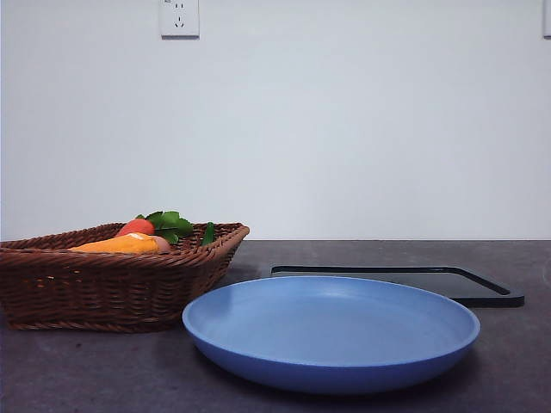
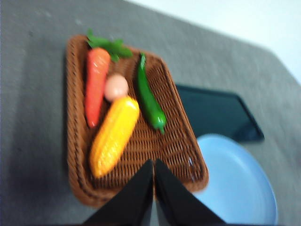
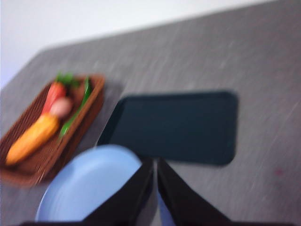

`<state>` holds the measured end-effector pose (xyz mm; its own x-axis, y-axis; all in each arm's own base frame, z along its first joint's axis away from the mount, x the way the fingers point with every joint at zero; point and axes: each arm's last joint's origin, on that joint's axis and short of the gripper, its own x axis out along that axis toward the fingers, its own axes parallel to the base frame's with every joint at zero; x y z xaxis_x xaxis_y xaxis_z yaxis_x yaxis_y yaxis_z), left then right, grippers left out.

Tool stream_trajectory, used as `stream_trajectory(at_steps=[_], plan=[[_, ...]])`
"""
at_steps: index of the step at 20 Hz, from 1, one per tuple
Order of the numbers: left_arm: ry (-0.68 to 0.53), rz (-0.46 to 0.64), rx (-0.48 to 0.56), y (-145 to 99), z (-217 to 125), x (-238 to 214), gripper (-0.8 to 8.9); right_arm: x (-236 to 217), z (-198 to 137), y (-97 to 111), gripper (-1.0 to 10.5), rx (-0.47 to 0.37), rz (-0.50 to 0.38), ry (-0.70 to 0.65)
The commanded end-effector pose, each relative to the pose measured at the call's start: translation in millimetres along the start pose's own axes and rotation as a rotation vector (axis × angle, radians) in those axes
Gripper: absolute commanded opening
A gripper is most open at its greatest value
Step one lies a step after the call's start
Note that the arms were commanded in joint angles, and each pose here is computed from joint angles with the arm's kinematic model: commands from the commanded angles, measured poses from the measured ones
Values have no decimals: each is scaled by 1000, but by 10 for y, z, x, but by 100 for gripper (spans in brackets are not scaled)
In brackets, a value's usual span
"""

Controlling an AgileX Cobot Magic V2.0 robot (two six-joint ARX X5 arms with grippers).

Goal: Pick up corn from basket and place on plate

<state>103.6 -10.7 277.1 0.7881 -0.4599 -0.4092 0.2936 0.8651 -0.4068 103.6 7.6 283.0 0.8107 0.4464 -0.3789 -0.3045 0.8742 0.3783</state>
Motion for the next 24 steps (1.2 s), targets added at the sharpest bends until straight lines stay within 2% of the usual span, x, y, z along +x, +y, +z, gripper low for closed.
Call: stream_trajectory(at_steps=[1,6,11,13,15,17,24], plan=[[41,-21,98,-45,89,-21,7,-14,98,36,1,-86,14,77],[119,-38,121,-80,143,6,7,-1,218,101,1,-104,38,208],[143,-50,129,-89,133,27,21,58,240,132,2,-108,71,249],[142,-50,128,-89,134,27,128,66,240,128,54,-102,70,254],[142,-50,123,-90,135,27,313,67,241,128,221,-90,68,254],[141,-50,122,-90,135,27,409,68,241,127,319,-70,65,254],[139,-50,123,-90,137,27,410,242,246,72,319,-16,75,330]])
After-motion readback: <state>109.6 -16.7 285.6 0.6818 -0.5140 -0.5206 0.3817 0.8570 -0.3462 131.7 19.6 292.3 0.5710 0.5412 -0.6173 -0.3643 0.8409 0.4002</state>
